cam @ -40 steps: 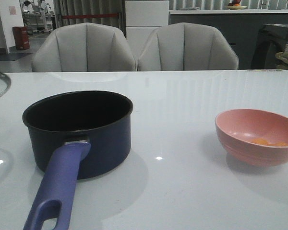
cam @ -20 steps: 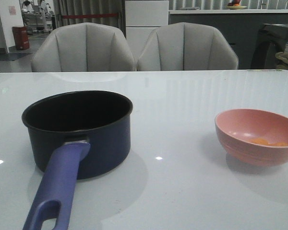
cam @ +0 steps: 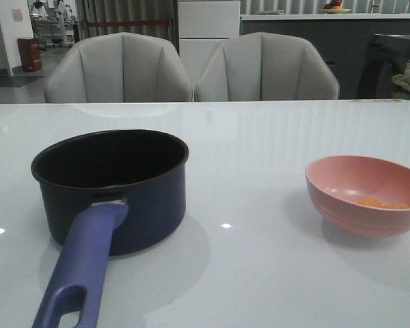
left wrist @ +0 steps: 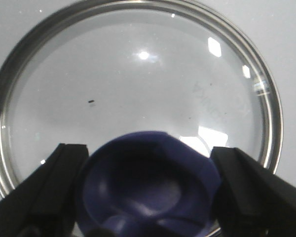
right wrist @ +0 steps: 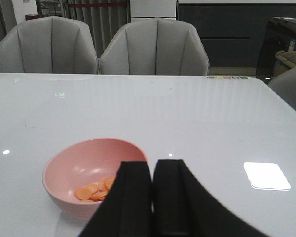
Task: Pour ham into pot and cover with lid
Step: 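Set the glass lid down on the table beside the saucepan, then grasp the rim of the pink bowl with the right gripper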
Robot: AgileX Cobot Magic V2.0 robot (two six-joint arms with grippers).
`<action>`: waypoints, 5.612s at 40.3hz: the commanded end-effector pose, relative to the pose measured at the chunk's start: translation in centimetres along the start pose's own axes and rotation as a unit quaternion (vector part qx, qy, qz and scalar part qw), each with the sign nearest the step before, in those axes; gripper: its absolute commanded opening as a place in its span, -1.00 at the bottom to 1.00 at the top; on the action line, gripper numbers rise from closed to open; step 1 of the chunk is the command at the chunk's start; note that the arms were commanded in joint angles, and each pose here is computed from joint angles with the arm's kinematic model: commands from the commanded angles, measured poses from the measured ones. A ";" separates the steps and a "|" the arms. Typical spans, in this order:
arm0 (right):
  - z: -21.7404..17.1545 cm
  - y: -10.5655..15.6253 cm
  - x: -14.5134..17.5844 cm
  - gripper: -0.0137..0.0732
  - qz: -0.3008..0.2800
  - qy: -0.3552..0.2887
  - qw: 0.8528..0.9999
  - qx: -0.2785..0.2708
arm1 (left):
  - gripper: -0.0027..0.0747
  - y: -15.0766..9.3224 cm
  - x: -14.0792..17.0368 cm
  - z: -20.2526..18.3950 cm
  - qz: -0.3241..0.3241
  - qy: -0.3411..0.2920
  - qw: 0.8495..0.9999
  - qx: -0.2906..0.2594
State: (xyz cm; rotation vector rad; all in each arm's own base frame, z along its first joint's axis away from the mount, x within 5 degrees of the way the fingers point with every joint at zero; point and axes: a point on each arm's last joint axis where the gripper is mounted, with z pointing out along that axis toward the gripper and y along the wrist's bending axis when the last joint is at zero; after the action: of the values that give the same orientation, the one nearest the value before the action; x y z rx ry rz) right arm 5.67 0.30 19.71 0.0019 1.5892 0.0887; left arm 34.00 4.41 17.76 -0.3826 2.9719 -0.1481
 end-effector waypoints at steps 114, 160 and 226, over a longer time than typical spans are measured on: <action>-0.5 0.2 -2.6 -0.33 0.009 -0.144 0.989 -0.015 | -0.52 0.7 28.2 -15.0 0.201 -0.635 0.737 0.113; 9.3 0.9 -10.7 0.19 0.052 0.295 0.954 0.019 | -0.63 0.7 28.2 -15.0 0.204 -0.636 0.737 0.108; 29.7 -2.3 -1.6 -0.34 0.105 0.563 0.820 -0.011 | -0.63 0.7 28.2 -14.9 0.204 -0.634 0.738 0.108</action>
State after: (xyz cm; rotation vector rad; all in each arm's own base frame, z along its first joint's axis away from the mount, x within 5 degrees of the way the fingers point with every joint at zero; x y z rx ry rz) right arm 34.94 -0.23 17.13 0.1618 2.9049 0.3405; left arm 4.55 -1.02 27.32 0.2017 1.6554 -0.0975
